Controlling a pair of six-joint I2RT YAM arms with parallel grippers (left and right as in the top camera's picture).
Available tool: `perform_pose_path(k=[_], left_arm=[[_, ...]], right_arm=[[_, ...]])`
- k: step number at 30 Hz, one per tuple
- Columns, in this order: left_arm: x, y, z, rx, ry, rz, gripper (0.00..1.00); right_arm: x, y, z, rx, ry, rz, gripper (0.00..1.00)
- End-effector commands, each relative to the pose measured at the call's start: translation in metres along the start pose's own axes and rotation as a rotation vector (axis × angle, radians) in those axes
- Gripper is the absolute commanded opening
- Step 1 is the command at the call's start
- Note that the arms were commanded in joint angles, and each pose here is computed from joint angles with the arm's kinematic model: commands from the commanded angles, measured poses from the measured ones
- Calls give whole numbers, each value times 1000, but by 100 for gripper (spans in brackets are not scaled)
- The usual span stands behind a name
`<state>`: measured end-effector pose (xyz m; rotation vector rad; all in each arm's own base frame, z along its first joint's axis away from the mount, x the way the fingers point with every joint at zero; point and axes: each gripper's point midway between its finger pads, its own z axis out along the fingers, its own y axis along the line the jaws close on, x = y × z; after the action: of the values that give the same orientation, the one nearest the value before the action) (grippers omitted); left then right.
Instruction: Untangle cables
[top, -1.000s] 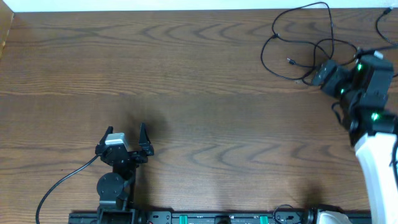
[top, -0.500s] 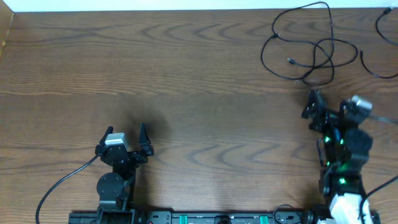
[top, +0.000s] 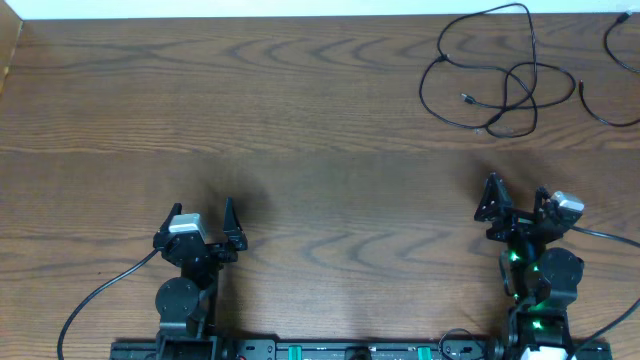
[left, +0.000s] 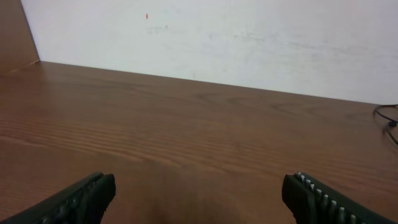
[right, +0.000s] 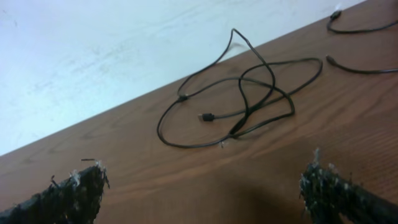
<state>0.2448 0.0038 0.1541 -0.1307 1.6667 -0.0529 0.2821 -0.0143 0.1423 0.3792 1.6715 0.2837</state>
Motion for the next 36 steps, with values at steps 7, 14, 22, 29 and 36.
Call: perform_pose_path(k=[7, 14, 22, 29, 36], left_arm=[[17, 7, 1, -34, 50, -3, 91], [17, 7, 1, -35, 51, -3, 91], [17, 7, 1, -35, 51, -3, 91], [17, 7, 1, -35, 51, -3, 91], [17, 7, 1, -35, 51, -3, 91]], right_arm=[[3, 14, -11, -41, 2, -210, 99], [7, 11, -22, -24, 14, -282, 99], [12, 5, -33, -3, 24, -313, 99], [-5, 13, -38, -26, -60, -393, 99], [-5, 13, -38, -24, -58, -429, 99]])
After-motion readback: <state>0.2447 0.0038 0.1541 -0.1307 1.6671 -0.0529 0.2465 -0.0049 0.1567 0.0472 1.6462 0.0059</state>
